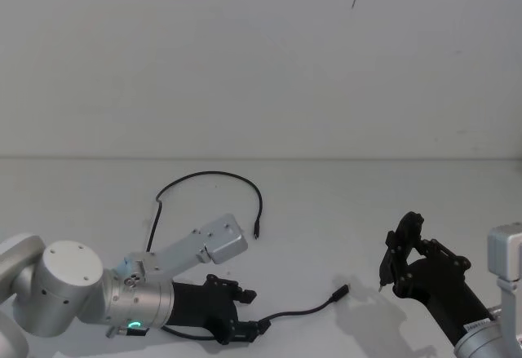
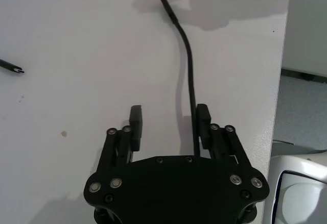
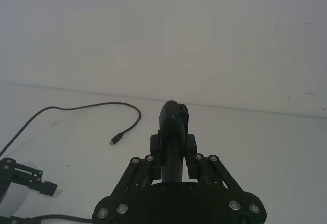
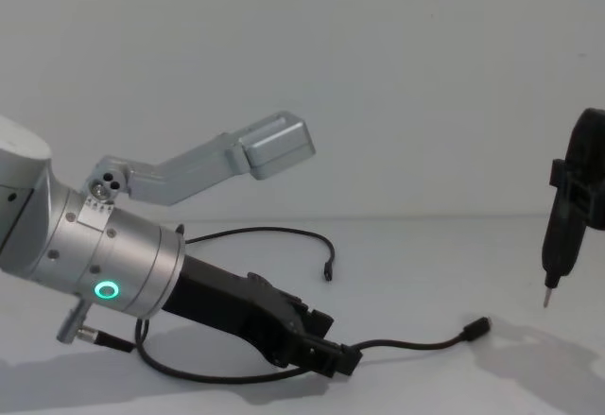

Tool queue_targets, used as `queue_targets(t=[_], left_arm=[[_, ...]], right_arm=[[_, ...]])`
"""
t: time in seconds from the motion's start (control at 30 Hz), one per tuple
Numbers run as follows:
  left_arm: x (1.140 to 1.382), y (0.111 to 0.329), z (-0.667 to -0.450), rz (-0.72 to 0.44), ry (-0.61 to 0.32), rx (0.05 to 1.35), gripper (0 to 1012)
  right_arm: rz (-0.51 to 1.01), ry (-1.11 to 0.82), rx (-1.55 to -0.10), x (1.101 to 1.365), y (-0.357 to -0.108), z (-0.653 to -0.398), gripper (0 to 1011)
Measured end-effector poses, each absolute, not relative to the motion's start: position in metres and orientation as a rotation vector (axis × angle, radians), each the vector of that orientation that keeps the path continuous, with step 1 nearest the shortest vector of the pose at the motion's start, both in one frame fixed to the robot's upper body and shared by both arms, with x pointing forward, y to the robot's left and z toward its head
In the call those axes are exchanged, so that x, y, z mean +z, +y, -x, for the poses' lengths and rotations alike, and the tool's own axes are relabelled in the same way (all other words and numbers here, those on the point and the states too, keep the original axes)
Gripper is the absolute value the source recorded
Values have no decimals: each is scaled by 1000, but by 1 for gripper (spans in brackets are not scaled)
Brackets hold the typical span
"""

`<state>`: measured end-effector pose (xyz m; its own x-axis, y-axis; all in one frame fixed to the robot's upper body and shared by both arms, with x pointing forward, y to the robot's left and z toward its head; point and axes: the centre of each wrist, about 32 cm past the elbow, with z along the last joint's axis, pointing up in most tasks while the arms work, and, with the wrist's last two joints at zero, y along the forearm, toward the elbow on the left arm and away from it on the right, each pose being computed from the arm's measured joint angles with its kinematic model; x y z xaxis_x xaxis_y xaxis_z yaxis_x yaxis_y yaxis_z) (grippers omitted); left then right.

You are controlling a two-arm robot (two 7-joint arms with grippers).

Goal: Pick up the data cable with the one hand.

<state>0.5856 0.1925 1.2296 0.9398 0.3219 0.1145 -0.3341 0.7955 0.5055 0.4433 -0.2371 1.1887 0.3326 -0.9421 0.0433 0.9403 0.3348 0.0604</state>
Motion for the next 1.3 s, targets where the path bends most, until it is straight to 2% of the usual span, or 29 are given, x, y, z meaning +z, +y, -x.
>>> queue_targets(t=[0.03,0.27,0.4,0.43,0.57,0.63,0.9,1.3], left_arm=[[1230,192,-586,-547,-23,352,570],[1229,192,-586,-548,-23,352,369],[1229,192,-586,-548,-24,352,215],[1229,192,-586,-548,-24,352,215],[1229,192,-586,-548,-24,352,87],[1229,192,-586,-549,-24,352,56],[1228,191,-582,-538,-52,351,41],[1229,194,-566,-480,-162,310,41]], right_arm=[[-26,-75,-1229,1189,-237,-443,263],[-26,-75,-1229,1189,-237,-443,263],[-26,-75,-1229,1189,-237,-443,263],[-26,-75,-1229,1189,-237,-443,263],[-26,-75,-1230,1189,-237,-443,263],[-26,-75,-1229,1189,-237,-443,263],[-25,-79,-1223,1192,-238,-443,263],[-54,-107,-1199,1219,-237,-432,263]])
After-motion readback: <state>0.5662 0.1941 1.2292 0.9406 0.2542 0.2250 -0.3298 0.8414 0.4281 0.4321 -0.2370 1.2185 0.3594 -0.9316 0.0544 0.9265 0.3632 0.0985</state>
